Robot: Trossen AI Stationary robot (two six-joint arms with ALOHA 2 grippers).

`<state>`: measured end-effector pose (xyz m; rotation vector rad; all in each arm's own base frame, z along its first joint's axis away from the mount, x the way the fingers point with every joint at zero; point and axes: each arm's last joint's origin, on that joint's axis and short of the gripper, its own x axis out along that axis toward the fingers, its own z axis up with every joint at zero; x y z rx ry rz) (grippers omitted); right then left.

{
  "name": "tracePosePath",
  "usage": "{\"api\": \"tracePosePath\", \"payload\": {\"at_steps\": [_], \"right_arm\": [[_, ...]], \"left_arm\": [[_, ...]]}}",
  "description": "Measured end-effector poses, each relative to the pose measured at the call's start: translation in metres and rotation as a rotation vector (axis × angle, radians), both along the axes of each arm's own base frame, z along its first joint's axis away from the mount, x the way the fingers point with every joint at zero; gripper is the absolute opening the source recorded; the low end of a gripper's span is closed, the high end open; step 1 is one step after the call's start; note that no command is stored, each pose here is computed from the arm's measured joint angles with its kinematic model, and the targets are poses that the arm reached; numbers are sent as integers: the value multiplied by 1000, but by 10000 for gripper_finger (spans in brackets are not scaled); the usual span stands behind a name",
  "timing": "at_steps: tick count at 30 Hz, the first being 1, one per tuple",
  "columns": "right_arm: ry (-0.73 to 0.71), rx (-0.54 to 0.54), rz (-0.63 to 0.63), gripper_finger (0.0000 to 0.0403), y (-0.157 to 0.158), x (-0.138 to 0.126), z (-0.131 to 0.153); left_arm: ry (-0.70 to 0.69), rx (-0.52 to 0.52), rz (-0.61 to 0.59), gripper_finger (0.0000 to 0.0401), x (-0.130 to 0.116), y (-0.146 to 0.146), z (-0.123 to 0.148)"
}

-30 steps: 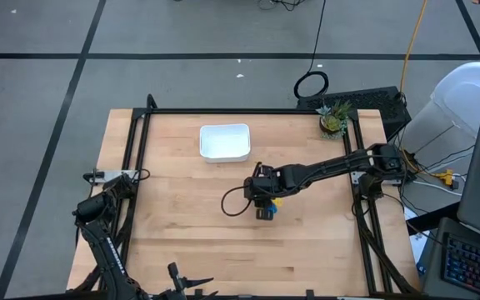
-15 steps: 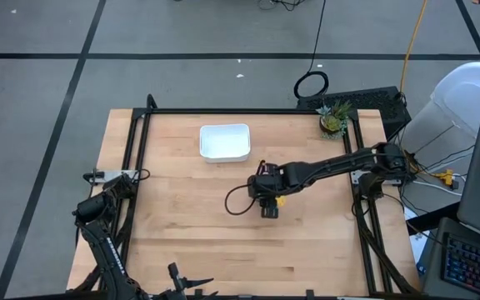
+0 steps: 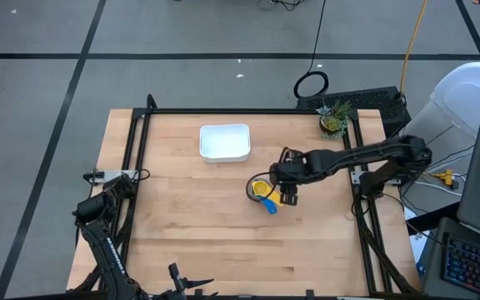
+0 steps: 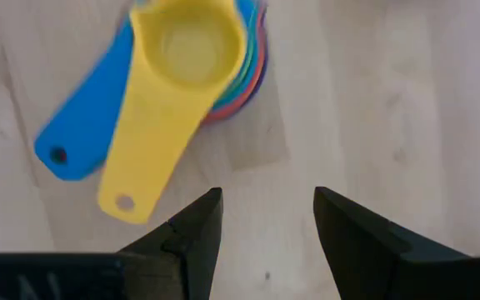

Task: Nest measuring cups in basket
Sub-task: Stack the yellow measuring cup on top of the stacked measuring cups

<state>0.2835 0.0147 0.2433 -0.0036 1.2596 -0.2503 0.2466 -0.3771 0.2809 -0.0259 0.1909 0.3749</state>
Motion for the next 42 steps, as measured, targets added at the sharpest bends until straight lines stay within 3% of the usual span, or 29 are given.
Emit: {"api": "tracePosePath", "payload": {"at_steps": [7,18,26,30,42], "right_arm": [[25,71,-31,183,0,-12,-37],[-75,239,13,183,10,-6,-46],[-57,199,10,183,13,-8,-46],[-44,127,-14,183,10,-10,-47],[-121,179,-5,183,20,-3,-46]], "left_arm": [[2,3,-1,152,0,0,0],[8,15,7,152,3,3,-1],[9,19,6,152,3,3,-1],[9,19,6,152,3,3,-1],[9,18,6,152,3,3,0]]}}
